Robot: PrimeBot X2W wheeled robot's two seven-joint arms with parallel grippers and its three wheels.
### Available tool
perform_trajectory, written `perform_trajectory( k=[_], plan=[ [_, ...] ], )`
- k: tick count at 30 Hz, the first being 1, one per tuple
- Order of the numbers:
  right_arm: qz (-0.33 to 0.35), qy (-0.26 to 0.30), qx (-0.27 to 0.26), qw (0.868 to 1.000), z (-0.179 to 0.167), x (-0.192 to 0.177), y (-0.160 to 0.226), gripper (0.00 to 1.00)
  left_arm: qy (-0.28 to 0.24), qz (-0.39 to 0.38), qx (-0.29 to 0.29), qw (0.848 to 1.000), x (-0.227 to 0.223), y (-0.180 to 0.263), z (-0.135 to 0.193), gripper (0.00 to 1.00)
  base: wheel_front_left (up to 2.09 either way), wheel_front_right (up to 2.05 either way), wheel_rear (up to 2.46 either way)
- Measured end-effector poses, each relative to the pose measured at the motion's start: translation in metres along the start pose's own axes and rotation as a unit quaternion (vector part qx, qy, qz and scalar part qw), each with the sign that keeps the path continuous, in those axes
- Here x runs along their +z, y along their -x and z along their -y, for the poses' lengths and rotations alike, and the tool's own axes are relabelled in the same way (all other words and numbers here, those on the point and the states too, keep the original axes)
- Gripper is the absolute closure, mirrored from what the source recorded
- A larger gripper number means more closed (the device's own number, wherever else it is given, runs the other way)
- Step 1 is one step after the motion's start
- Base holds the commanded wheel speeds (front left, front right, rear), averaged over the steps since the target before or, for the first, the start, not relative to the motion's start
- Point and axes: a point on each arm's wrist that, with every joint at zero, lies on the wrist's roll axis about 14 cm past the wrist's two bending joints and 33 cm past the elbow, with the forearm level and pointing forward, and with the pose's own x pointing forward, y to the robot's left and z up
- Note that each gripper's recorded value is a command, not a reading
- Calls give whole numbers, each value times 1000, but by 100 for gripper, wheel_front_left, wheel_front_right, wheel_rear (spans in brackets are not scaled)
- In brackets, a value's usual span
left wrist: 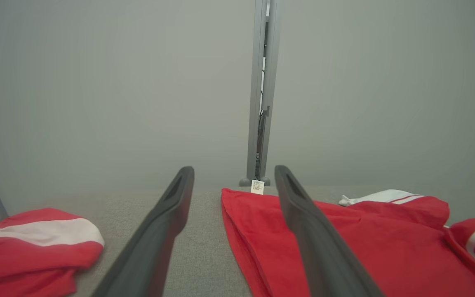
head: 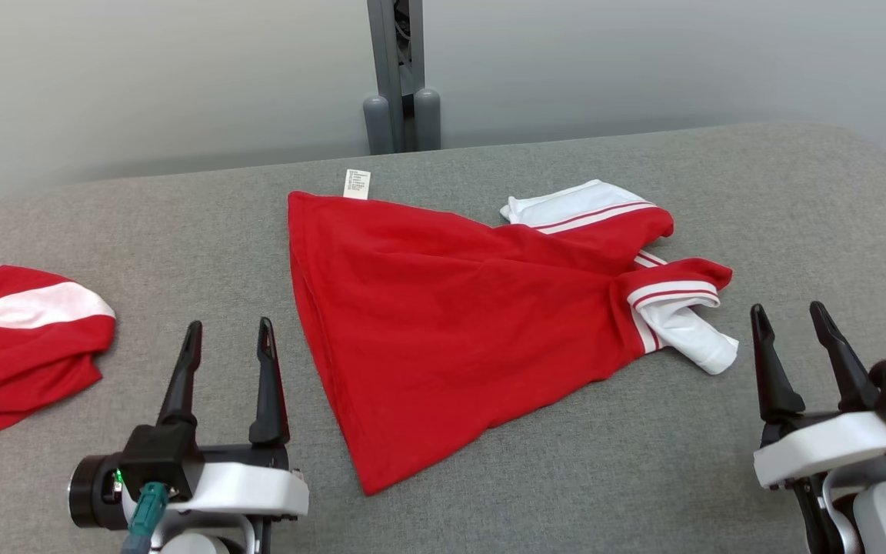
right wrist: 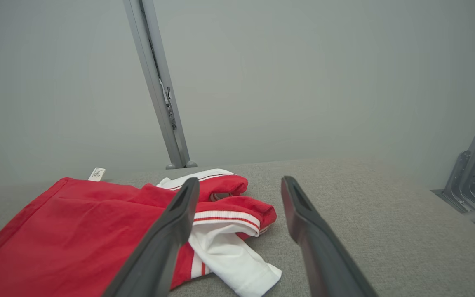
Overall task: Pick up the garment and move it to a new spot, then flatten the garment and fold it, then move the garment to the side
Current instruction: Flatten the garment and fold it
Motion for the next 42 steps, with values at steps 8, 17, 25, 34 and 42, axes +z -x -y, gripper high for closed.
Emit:
perform_trajectory(
  k=[8, 17, 25, 34, 42],
  plan=[
    [6, -13, -2, 1000, -5, -2, 8, 0, 4, -17, 7, 1000, -9, 11, -4, 0, 0, 0, 0],
    [9, -10, -7, 1000, -2, -1, 3, 0, 47, -201, -79, 975, -107, 51, 40, 0, 0, 0, 0],
    [-7, -15, -28, 999, 7, -14, 5, 0, 75, -302, -134, 941, -141, 60, 68, 0, 0, 0, 0],
    [-11, -15, -36, 999, 12, -17, 4, 0, 68, -376, -140, 913, -158, 72, 73, 0, 0, 0, 0],
    [-15, -16, -41, 999, 15, -20, 0, 0, 78, -383, -162, 906, -154, 73, 83, 100, 0, 0, 0]
  ],
)
